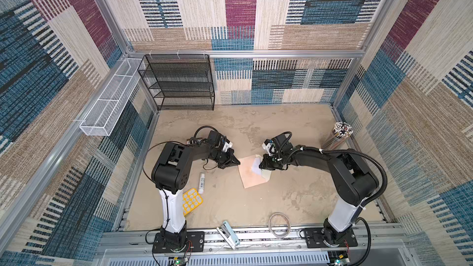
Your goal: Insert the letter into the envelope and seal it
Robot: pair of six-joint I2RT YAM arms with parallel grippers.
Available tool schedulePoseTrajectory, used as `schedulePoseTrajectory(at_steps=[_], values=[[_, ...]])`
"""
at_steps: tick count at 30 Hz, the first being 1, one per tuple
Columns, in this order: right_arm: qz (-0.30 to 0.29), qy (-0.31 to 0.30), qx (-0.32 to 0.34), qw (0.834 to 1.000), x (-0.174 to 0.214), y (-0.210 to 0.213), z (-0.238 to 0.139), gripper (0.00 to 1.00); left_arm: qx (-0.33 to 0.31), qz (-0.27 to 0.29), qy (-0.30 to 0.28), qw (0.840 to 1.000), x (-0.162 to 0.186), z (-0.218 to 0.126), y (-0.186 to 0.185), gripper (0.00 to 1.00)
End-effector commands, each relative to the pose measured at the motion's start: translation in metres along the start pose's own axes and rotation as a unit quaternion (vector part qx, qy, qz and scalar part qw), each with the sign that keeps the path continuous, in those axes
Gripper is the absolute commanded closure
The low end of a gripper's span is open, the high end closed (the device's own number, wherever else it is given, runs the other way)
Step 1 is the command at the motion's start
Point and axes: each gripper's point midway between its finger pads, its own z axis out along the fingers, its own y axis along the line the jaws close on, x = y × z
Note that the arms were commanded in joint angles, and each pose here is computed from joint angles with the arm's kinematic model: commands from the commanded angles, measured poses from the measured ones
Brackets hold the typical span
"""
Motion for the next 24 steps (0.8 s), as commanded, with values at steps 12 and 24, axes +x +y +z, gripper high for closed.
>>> schedulePoseTrajectory(at_steps=[12,24], values=[[-0.024,0.011,0.060,0.998,-0.002,-0.016,-0.005,1.00,-0.015,0.022,0.003,1.000,-0.001,-0.005,0.001,0.87],[-0.028,0.036,0.042,0.998,-0.001,-0.013,0.009,1.00,-0.004,0.015,0.004,1.000,-0.004,0.000,0.002,0.81]])
